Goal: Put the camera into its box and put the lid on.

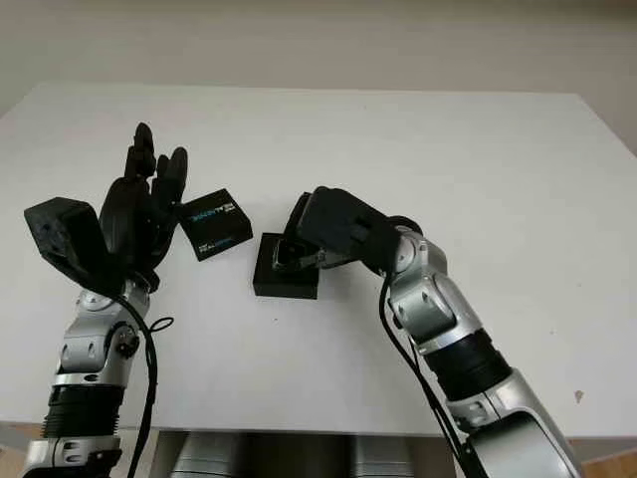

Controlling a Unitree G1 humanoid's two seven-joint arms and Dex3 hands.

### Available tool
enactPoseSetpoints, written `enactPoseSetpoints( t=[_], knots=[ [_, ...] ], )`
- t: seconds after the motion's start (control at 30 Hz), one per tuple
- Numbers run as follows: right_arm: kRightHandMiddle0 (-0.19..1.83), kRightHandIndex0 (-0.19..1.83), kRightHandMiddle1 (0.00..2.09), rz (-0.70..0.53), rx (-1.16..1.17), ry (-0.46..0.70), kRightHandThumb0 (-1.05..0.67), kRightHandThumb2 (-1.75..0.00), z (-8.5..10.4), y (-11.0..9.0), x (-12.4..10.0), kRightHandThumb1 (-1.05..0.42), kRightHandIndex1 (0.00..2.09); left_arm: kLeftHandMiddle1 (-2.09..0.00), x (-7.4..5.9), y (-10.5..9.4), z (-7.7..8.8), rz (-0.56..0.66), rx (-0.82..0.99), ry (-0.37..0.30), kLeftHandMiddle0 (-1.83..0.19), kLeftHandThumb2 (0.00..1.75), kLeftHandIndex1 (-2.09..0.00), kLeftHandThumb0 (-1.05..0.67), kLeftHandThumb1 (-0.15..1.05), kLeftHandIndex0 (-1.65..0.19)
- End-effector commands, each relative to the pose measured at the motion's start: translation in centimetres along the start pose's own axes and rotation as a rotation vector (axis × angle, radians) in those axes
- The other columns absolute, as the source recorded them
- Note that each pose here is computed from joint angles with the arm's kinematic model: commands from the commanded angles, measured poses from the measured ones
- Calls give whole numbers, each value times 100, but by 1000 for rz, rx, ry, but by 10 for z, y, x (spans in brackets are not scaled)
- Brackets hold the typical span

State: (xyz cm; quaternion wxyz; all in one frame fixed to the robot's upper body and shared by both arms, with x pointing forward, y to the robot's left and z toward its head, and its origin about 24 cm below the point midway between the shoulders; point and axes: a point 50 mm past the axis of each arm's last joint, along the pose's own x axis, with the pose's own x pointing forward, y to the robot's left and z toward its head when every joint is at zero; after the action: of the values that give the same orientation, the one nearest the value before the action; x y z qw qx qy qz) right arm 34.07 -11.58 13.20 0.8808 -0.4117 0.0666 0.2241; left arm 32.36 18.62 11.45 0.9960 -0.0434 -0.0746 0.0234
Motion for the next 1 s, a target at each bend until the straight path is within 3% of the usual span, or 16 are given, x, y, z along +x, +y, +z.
enactPoseSetpoints(
  t=[0.0, 0.97],
  knots=[
    [32, 43, 174, 3, -14, 33, -38, -5, -8, 2, -3, -96, 7, 0, -1, -2, 3, -2, 2, -15, 19, 38, 0, -69, 105, 19],
    [36, 48, 174, -51, -162, 73, -37, -6, -2, -2, -5, -97, 10, -1, -6, -8, 0, 13, 12, -20, 19, 41, 0, -69, 105, 19]
  ],
)
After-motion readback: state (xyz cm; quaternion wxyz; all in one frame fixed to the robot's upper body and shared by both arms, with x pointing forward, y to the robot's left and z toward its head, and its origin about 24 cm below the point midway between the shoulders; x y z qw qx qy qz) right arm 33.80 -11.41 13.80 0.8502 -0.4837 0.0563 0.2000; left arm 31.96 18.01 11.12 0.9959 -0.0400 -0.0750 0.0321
